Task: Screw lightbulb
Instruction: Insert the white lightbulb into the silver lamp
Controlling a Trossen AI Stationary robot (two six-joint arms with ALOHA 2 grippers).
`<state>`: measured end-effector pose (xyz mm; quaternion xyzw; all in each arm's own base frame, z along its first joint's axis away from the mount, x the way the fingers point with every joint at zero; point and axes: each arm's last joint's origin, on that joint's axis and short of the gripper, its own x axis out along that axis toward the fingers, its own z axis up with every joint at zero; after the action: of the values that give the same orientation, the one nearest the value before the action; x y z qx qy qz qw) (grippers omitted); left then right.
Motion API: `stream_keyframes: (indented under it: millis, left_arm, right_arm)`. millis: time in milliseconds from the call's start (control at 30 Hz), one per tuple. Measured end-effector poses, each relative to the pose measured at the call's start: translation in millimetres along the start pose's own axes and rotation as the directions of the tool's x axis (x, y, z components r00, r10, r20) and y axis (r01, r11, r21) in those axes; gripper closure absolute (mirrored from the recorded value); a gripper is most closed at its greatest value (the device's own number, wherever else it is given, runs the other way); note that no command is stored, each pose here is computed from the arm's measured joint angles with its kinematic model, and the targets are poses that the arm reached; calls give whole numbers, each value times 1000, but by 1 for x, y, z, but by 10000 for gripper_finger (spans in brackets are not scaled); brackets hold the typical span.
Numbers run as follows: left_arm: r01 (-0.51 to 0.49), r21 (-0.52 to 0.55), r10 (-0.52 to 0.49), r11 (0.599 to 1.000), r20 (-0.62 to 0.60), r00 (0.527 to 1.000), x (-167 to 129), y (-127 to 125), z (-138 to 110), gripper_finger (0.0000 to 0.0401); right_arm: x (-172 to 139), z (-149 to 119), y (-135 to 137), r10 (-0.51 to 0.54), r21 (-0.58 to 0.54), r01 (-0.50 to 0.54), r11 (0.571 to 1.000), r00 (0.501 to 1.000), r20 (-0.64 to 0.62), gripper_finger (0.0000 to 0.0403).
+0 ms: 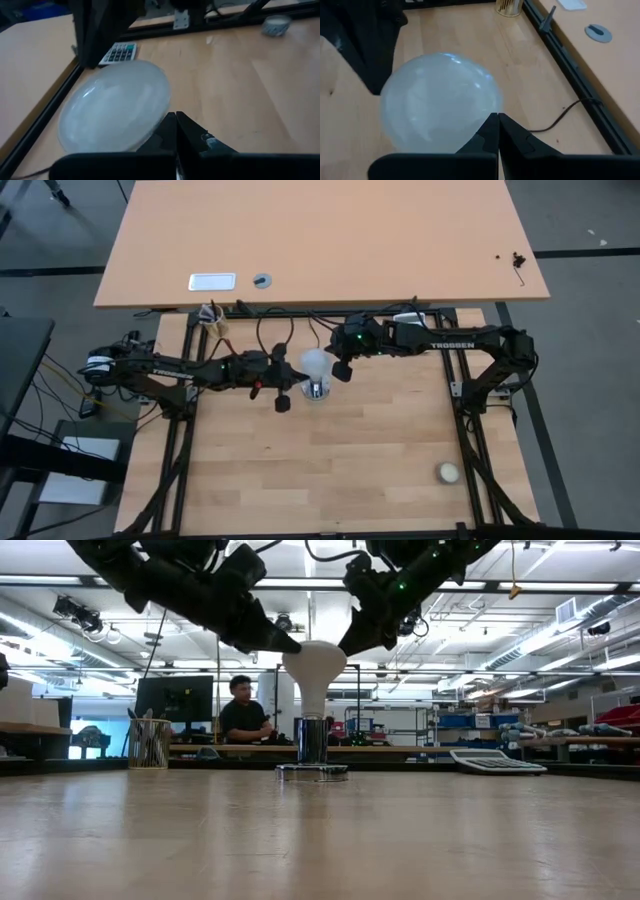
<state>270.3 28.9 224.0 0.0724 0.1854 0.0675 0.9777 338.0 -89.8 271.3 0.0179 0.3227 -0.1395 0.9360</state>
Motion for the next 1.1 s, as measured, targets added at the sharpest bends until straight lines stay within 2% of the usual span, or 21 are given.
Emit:
stream_keyframes:
  millis: [567,900,1100]
  left_arm:
    - [-33,1,33,999,-19,999,0,1,-1,400]
    - [-30,-4,30,1000,12,999,0,-1,2,400]
    - [-25,-24,24,999,-36,999,0,-2,-3,400]
  right_arm:
    - [-1,-1,11,50,-13,-50,999,999,-10,391]
    - [-2,1,29,96,-102,-94,990,995,15,391]
    - [-3,5,34,106,-115,-99,988,993,59,390]
